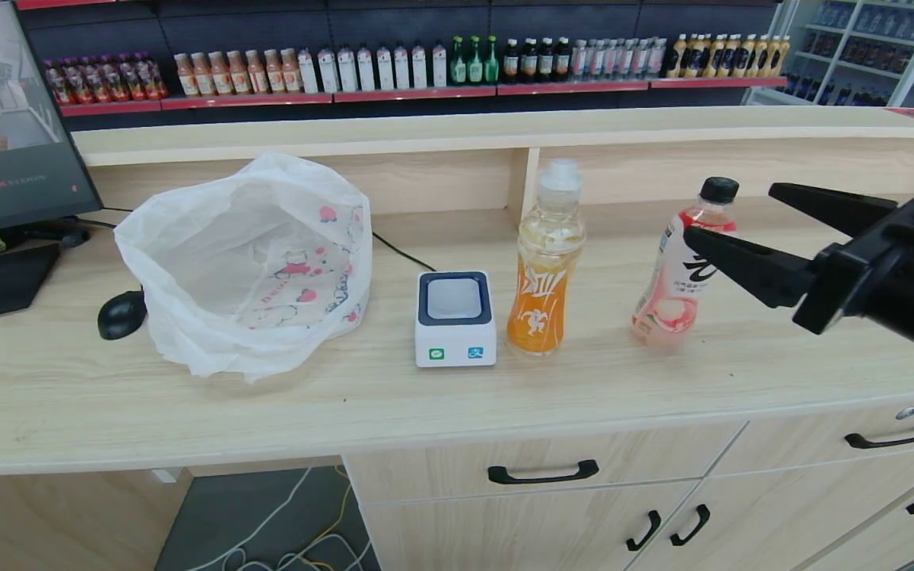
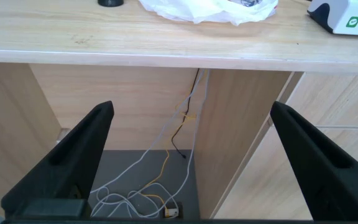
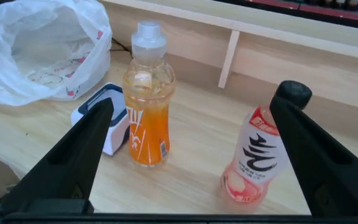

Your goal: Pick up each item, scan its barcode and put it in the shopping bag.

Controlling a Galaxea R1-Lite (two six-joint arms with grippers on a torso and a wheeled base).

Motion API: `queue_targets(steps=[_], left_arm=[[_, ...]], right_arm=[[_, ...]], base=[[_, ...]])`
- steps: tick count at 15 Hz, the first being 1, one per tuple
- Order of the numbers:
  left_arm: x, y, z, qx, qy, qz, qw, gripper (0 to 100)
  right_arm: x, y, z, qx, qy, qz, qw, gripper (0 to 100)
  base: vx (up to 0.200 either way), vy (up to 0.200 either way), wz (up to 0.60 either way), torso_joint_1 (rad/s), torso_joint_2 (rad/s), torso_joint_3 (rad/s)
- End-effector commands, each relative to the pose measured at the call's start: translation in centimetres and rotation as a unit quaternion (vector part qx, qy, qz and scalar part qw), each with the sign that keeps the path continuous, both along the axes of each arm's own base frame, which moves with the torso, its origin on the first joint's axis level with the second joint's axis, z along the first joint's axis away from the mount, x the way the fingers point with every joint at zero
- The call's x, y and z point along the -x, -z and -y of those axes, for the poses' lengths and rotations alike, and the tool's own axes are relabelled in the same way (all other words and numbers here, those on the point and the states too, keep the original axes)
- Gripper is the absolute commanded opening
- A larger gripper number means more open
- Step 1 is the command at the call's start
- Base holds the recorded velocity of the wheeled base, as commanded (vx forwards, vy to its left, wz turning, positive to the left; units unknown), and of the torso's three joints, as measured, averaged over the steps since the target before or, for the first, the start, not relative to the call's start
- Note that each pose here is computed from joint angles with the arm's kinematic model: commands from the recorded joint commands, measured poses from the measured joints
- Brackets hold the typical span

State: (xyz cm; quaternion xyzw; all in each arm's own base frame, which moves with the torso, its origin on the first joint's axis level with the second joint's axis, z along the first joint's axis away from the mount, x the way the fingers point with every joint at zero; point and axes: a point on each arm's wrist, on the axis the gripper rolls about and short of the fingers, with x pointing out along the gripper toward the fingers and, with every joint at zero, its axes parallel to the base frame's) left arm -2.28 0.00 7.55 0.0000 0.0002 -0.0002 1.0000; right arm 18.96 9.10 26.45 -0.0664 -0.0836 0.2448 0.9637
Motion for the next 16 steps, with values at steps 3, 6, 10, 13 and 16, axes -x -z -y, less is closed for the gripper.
queue_targets(steps=[3,6,10,13,16], left_arm=[[0.0,0.0,0.0,0.0,0.0,0.0,1.0,100],[0.0,0.0,0.0,0.0,0.0,0.0,1.0,100],[0.0,0.0,0.0,0.0,0.0,0.0,1.0,100],[0.0,0.0,0.0,0.0,0.001,0.0,1.0,100],[0.0,0.0,0.0,0.0,0.0,0.0,1.0,100]], right_arm=[[-5.6,4.1,-3.6,-0.034,-0.009,-0.024,0.999,100],[-5.8,4.4,-5.3,-0.046,-0.025,-0.011,0.999,100],[-5.6,5.3,-7.0,-0.044,-0.027,-0.025,0.998,100],[-6.6,5.9,-7.9,-0.051,-0.003,-0.016,0.999,100],[-7.5,6.6,-8.3,-0.064,0.042,-0.01,0.997,100]], base=[[0.0,0.0,0.0,0.0,0.0,0.0],[0.0,0.0,0.0,0.0,0.0,0.0],[0.0,0.0,0.0,0.0,0.0,0.0],[0.0,0.0,0.0,0.0,0.0,0.0],[0.0,0.0,0.0,0.0,0.0,0.0]])
